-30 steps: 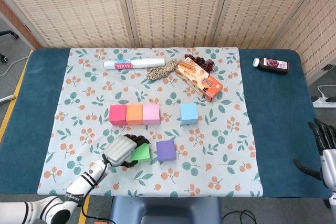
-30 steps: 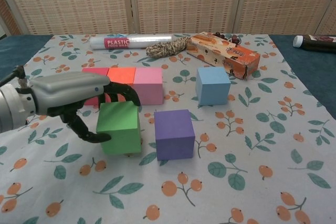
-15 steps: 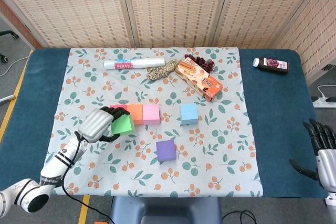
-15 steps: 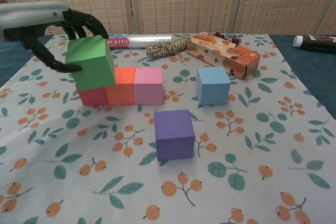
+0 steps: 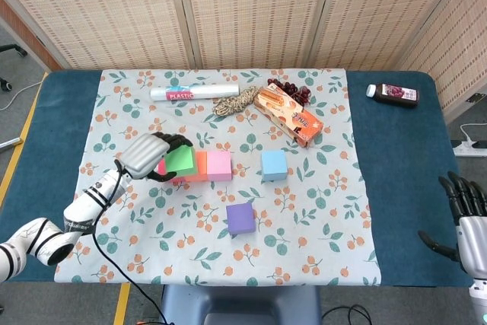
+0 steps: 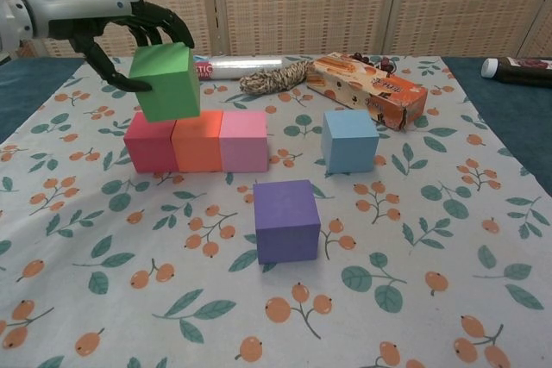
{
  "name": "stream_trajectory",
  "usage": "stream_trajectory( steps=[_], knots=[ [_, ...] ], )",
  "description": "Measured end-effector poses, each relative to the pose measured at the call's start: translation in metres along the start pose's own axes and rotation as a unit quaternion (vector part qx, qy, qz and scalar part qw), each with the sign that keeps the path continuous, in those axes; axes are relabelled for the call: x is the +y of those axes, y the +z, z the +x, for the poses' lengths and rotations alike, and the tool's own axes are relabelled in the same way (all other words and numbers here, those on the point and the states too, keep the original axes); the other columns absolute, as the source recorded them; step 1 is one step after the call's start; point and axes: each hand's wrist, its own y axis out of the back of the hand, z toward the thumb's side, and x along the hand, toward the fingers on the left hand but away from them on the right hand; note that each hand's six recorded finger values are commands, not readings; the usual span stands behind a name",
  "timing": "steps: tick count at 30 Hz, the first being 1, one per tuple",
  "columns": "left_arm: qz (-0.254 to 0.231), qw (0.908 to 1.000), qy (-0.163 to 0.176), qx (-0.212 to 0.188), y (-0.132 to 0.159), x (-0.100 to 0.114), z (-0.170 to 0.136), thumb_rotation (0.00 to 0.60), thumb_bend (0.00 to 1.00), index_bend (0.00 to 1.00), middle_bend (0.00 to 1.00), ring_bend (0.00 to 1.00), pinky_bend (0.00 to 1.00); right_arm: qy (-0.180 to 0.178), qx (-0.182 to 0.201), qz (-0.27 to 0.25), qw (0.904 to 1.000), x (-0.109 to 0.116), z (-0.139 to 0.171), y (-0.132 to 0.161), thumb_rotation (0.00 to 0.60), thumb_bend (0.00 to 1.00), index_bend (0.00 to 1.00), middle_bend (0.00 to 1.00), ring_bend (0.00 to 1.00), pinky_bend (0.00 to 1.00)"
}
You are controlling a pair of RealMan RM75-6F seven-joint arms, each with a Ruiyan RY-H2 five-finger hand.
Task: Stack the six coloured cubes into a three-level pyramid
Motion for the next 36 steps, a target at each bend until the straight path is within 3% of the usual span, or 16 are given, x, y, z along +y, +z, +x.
stream_trajectory(
  steps=[18,36],
  knots=[
    [0.022,0.9982,-0.049,-0.027,-0.018,-0.016,0.024,0.600,0.32,0.27,0.26,0.24,0.26,-0.014,-0.016,0.008,0.9997,0.007,0.002,0.003,0.600,0.00,0.00,0.00,0.00,0.00],
    [0.009,0.9982,-0.054,-0.024,-0.035,-0.016,0.026,0.600,0.32,0.24,0.20,0.18,0.22,-0.020,-0.020,0.010,0.9996,0.007,0.005,0.008,0.600,0.00,0.00,0.00,0.00,0.00]
  ],
)
